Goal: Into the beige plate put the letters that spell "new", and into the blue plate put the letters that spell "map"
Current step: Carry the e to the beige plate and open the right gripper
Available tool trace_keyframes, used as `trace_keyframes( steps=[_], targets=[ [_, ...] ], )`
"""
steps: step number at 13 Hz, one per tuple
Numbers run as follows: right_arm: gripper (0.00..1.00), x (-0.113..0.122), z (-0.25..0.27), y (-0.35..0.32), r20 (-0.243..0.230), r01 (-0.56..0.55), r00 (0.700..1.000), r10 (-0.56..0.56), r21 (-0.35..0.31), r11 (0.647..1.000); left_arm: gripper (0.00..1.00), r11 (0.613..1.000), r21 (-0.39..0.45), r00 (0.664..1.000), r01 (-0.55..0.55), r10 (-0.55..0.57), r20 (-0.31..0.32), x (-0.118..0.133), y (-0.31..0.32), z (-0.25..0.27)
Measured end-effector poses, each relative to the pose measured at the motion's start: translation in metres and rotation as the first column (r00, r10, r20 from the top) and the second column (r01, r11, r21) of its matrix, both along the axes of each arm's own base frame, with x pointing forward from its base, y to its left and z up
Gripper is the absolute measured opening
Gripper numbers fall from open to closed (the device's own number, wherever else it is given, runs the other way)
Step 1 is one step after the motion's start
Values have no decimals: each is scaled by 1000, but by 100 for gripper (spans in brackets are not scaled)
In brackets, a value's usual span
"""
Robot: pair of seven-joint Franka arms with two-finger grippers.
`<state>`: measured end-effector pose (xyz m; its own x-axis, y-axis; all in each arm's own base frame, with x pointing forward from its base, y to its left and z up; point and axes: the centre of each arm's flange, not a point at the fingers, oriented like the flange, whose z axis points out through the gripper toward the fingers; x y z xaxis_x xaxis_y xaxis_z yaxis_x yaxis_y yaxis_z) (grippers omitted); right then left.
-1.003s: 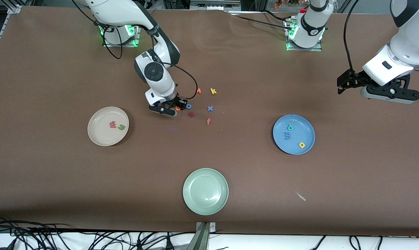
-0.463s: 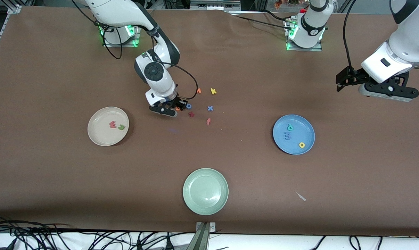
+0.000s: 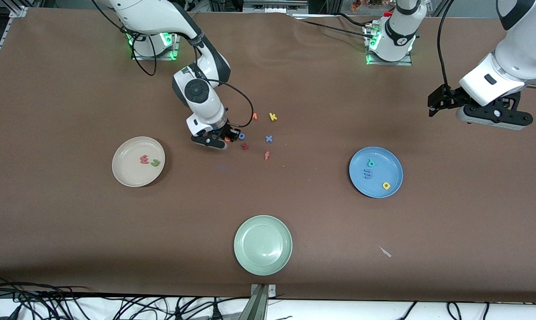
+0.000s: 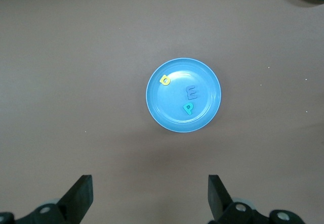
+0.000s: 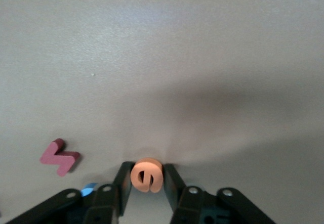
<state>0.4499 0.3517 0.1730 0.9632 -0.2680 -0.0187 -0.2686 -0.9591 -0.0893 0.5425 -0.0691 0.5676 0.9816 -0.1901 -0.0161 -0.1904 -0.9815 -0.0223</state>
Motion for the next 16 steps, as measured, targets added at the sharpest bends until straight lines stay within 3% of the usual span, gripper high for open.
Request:
trace_keyframes(
  steps=[4,7,11,16],
  targets=[
    [28,4,4,2,8,2,1000,-2,5,1000,100,1000,0,1000,1,-1,-4,1,0,-2],
    [28,13,9,0,-17,5,1000,-5,-18,1000,100,1000,-1,1000,1,-1,4,3,-1,1],
    [28,50,36,-19,-46,-47,998,44,-72,996,100,1000,-1,1000,1,-1,3,6,-1,0],
    [28,104,56,-112,-75,-178,983,169,-149,973,100,1000,-1,1000,-1,1,-4,8,0,-2]
  ],
)
